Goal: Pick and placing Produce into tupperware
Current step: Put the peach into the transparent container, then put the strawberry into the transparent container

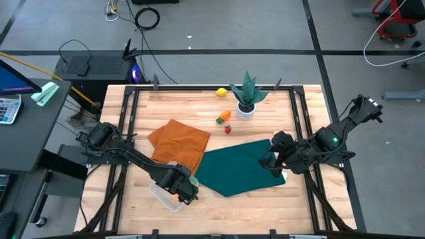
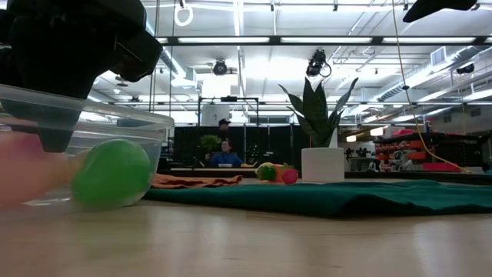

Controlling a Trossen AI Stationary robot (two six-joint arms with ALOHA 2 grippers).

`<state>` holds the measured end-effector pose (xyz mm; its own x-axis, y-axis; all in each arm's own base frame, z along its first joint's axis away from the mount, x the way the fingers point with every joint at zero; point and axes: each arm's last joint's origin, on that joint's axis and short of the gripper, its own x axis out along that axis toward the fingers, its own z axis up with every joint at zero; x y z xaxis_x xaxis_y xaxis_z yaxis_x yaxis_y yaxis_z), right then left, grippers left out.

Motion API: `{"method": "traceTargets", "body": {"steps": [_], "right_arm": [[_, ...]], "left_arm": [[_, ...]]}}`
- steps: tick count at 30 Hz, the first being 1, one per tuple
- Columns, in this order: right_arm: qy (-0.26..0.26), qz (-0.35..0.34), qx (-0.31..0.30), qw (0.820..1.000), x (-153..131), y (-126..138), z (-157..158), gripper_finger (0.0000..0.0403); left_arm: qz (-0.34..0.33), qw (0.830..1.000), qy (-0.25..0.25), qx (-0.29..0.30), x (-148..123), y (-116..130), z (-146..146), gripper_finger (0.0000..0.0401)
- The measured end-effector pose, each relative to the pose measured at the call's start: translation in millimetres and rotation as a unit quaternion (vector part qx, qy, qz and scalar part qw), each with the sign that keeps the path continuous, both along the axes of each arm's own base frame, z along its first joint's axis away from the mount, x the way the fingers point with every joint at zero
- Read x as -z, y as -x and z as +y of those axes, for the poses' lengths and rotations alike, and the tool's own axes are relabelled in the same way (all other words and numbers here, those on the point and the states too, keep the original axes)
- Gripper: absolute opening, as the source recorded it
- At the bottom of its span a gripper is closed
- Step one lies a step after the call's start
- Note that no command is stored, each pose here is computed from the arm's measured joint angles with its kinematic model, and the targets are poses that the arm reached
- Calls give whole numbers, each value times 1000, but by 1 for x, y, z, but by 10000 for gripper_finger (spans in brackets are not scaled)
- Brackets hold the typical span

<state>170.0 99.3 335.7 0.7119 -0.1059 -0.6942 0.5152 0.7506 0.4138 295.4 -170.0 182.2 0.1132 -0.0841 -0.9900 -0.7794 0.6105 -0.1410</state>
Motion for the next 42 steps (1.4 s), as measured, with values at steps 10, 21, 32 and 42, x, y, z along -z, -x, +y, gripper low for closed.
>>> {"method": "traceTargets", "body": {"steps": [10, 21, 32, 42], "right_arm": [[0, 0, 0, 1000, 0, 0, 0, 313], [3, 0, -2, 1000, 0, 0, 0, 313], [7, -1, 0, 1000, 0, 0, 0, 313], [3, -2, 10, 1000, 1, -1, 0, 313]], "left_arm": [[-4, 1000, -9, 1, -1, 0, 1, 270], [-29, 1000, -1, 2, -40, 15, 10, 272], [-192, 970, -149, -4, -93, 33, 36, 271], [-239, 936, -249, -69, -105, 19, 75, 267]]}}
